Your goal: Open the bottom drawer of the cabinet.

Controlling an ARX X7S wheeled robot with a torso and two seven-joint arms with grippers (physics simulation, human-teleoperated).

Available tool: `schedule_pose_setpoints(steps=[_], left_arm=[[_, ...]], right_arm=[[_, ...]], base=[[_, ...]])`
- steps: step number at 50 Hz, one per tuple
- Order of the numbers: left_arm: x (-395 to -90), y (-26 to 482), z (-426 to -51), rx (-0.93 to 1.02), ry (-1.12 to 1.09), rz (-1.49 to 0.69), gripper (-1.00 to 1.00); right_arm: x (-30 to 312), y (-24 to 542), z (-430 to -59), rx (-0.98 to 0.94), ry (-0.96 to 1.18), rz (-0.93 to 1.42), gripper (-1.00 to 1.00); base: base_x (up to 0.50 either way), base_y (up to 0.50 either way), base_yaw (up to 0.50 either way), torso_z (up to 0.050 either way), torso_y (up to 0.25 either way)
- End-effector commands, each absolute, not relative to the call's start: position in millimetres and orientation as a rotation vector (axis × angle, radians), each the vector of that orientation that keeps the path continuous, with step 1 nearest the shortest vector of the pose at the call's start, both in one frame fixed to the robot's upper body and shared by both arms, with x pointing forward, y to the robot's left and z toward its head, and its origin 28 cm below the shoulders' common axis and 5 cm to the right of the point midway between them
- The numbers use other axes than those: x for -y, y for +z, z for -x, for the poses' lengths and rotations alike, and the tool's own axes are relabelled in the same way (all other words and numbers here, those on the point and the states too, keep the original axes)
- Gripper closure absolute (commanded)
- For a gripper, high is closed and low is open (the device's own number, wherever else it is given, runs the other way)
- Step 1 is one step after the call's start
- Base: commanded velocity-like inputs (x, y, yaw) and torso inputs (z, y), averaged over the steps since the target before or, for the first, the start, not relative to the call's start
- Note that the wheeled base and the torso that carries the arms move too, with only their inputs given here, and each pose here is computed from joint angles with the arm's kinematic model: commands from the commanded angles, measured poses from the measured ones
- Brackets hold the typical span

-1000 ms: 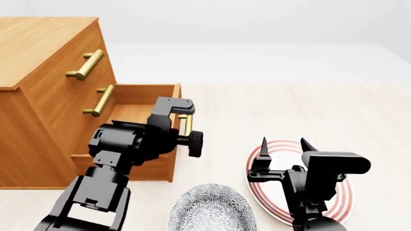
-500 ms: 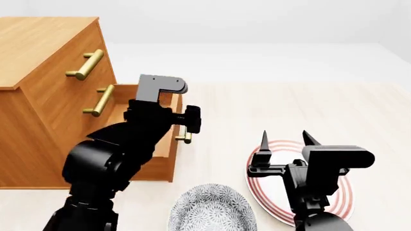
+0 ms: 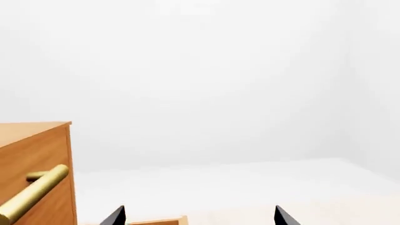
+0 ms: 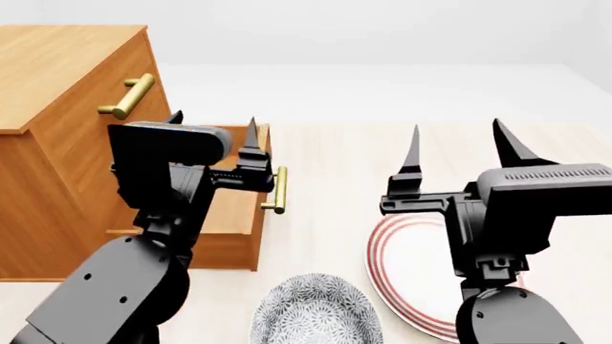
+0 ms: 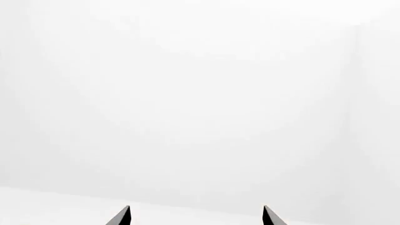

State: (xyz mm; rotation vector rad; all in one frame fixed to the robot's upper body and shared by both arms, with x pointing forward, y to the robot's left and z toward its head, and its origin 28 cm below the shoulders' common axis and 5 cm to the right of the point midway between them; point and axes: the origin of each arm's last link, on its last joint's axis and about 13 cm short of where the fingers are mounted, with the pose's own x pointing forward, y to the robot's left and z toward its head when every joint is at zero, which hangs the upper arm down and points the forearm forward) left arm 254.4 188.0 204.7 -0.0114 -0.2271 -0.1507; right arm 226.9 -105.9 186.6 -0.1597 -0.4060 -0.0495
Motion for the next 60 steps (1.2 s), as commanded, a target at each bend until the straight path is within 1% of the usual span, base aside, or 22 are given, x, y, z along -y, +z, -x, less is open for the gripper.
schedule_pose_setpoints(steps=[1, 7, 12, 18, 32, 52, 60], left_arm=[[-189.0, 208.8, -233.2, 0.349, -0.147, 0.005, -1.00], [-189.9, 217.4, -230.9, 0.433, -0.118, -0.007, -1.00], [-190.7, 232.9, -223.2, 0.536, -0.098, -0.014, -1.00], [-188.6, 241.6, -215.4, 0.561, -0.113, -0.023, -1.00], [-186.4, 243.8, -205.1, 0.608, -0.131, -0.019, -1.00], [-186.8, 246.3, -201.9, 0.626, -0.129, -0.017, -1.00], [-187.2, 262.0, -198.0, 0.692, -0.143, 0.002, -1.00]], right_arm=[[106.4, 207.1, -224.8, 0.514, -0.060, 0.181, -1.00], [104.6, 216.6, -221.6, 0.555, -0.052, 0.189, -1.00], [102.1, 233.9, -215.4, 0.630, -0.041, 0.209, -1.00], [99.7, 246.4, -211.5, 0.674, -0.030, 0.220, -1.00], [98.9, 252.6, -205.4, 0.709, -0.019, 0.222, -1.00], [96.7, 256.3, -201.1, 0.732, -0.003, 0.224, -1.00], [95.8, 268.0, -198.8, 0.783, -0.004, 0.240, -1.00]], base=[[0.00, 0.00, 0.00, 0.000, 0.000], [0.00, 0.00, 0.00, 0.000, 0.000], [0.00, 0.00, 0.00, 0.000, 0.000], [0.00, 0.00, 0.00, 0.000, 0.000], [0.00, 0.00, 0.00, 0.000, 0.000], [0.00, 0.00, 0.00, 0.000, 0.000], [0.00, 0.00, 0.00, 0.000, 0.000]])
